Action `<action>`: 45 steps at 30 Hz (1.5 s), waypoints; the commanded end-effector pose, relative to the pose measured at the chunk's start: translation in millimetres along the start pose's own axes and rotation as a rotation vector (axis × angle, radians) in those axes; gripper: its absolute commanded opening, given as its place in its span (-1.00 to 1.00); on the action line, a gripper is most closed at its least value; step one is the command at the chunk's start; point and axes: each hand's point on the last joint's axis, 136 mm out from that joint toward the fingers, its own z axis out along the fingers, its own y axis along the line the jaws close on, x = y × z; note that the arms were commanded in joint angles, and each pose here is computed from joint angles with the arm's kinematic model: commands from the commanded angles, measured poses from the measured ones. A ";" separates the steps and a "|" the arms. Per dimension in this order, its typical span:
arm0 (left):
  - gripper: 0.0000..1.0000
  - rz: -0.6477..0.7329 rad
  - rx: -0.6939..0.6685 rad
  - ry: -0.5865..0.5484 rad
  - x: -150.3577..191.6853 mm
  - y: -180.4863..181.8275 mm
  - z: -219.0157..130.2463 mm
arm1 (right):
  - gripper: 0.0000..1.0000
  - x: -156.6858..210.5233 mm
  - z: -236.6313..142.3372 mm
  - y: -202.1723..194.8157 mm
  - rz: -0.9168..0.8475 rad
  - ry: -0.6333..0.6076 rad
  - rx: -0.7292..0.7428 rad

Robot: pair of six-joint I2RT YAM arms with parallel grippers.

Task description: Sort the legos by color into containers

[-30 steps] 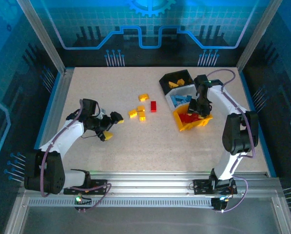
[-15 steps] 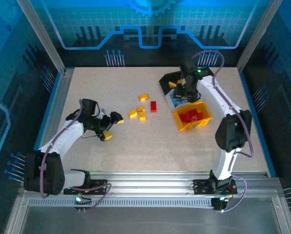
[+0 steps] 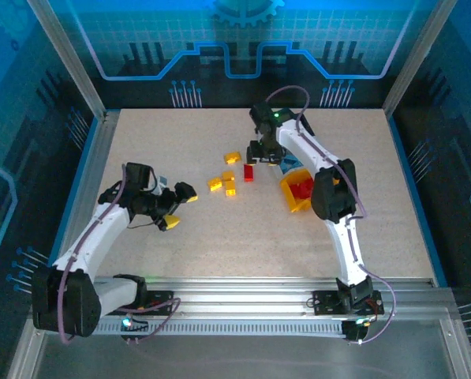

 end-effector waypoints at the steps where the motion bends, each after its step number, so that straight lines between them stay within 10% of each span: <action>1: 0.98 -0.012 -0.038 0.011 11.2 12.8 -6.4 | 0.20 2.5 14.5 13.6 -0.024 0.040 -0.016; 18: 0.98 -0.045 -0.075 -0.014 21.2 25.9 -15.2 | 0.29 10.5 79.3 27.1 -0.028 0.127 -0.009; 29: 0.98 -0.048 -0.086 -0.015 25.8 32.9 -15.2 | -0.31 11.9 84.6 32.1 -0.032 0.125 -0.002; 45: 0.98 -0.027 -0.043 -0.019 13.9 17.4 -11.0 | -0.34 -35.1 -56.8 30.2 0.023 -0.116 -0.144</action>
